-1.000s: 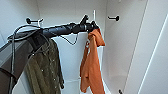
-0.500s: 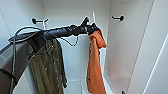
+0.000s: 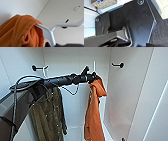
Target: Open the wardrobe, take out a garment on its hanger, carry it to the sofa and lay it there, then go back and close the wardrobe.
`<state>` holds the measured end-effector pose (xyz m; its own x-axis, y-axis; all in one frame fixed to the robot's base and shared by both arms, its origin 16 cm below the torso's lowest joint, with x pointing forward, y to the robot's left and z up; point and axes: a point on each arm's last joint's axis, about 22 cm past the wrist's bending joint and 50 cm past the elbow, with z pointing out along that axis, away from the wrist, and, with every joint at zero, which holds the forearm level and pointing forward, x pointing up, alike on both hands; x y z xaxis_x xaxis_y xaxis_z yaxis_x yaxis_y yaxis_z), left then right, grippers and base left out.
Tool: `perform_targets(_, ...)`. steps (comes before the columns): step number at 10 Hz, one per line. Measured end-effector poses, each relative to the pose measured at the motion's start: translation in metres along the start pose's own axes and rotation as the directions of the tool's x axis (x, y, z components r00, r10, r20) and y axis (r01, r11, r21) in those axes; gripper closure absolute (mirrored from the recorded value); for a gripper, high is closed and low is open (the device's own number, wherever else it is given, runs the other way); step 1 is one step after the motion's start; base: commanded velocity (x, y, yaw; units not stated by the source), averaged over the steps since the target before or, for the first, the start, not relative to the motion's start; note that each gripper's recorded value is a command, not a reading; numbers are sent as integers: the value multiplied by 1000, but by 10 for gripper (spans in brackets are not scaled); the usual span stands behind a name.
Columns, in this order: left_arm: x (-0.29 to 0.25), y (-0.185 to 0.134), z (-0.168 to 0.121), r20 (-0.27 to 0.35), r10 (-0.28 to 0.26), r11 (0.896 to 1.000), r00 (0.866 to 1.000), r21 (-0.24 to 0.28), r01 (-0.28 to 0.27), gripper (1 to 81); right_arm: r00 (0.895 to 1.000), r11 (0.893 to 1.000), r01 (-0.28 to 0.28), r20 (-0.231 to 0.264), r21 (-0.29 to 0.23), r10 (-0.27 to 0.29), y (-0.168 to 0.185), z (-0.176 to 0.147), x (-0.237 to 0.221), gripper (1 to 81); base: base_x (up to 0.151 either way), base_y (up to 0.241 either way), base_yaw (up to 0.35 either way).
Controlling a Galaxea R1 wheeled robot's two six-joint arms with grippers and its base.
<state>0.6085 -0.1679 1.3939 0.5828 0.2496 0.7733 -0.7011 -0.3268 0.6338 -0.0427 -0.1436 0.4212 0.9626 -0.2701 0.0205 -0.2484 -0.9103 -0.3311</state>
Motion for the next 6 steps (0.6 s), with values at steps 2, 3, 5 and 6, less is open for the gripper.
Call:
perform_targets(2, -5, -13, -1, 2, -16, 1000, 1000, 5, 16, 811, 1000, 1000, 2, -10, 3, -2, -3, 1, 7, 10, -89, 0, 0)
perform_targets(3, -5, -8, -3, 2, -11, 1000, 1000, 0, 11, 811, 1000, 1000, 0, -2, 3, 0, -2, 0, 0, 10, -106, 0, 0)
perform_targets(5, -9, -8, -1, 12, -12, 1000, 1000, -1, 12, 811, 1000, 1000, -1, 4, 3, 1, -2, 0, -2, 10, -110, 0, 0)
perform_targets(6, -11, -4, -1, 14, -10, 1000, 1000, -9, 10, 811, 1000, 1000, 0, 2, 3, 0, -2, 0, -1, 10, -114, 0, 0)
